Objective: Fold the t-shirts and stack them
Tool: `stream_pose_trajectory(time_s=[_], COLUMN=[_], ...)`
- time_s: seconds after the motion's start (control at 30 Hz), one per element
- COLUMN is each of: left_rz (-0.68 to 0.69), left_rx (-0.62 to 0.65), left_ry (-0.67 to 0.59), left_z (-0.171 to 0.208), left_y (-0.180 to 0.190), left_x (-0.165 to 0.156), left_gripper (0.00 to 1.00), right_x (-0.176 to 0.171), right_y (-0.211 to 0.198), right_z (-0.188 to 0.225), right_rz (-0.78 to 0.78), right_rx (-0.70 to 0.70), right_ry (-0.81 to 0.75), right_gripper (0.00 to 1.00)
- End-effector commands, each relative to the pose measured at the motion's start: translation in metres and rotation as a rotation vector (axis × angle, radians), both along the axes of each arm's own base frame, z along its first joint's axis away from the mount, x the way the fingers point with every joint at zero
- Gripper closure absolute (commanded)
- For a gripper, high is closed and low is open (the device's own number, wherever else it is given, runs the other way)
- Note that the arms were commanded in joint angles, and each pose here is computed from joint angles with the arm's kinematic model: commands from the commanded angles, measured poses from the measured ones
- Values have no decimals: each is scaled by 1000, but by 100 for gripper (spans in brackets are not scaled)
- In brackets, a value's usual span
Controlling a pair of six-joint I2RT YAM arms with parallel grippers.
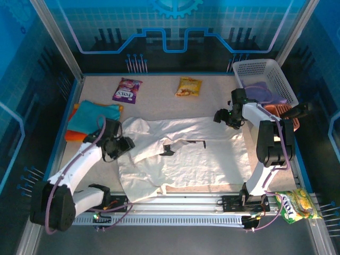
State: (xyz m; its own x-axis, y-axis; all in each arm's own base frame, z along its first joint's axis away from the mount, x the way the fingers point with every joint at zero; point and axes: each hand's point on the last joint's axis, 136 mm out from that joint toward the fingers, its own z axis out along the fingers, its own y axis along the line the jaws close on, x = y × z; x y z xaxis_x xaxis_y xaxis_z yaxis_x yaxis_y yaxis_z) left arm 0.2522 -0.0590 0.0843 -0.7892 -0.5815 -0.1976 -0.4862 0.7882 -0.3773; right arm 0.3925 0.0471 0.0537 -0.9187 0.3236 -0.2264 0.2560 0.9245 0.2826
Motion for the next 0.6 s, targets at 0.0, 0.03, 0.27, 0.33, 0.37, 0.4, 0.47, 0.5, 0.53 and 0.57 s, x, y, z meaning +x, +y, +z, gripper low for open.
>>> stream_pose_trajectory(time_s=[0.0, 0.03, 0.27, 0.33, 0.37, 0.4, 0.47, 0.5, 0.53, 0.57], left_rz=[-15, -8, -44, -45, -53, -62, -84, -102, -124, -149], left_rx=[2, -2, 22, 54, 66, 83, 116, 135, 149, 164], left_ry=[-120, -130, -150, -137, -141, -149, -151, -151, -144, -135], left_z=[23, 25, 22, 17, 16, 15, 12, 10, 7, 4], left_y=[18, 23, 32, 37, 38, 38, 37, 35, 32, 29], left_x=[50, 61, 136, 150, 157, 164, 176, 181, 186, 190], left_gripper=[45, 47, 54, 55, 55, 55, 55, 56, 56, 56], right_x=[5, 6, 8, 8, 9, 10, 11, 12, 13, 14], right_y=[4, 4, 1, 1, -1, -1, -1, -1, 0, 0], right_z=[4, 5, 3, 0, -2, -4, -6, -6, -7, -7], right_rz=[17, 18, 18, 20, 19, 21, 23, 23, 25, 26], right_rx=[16, 16, -2, -9, -14, -17, -20, -18, -19, -20], right_ry=[0, -2, 9, 17, 21, 24, 30, 32, 35, 34], right_gripper=[25, 25, 25, 25, 25, 25, 25, 25, 25, 26])
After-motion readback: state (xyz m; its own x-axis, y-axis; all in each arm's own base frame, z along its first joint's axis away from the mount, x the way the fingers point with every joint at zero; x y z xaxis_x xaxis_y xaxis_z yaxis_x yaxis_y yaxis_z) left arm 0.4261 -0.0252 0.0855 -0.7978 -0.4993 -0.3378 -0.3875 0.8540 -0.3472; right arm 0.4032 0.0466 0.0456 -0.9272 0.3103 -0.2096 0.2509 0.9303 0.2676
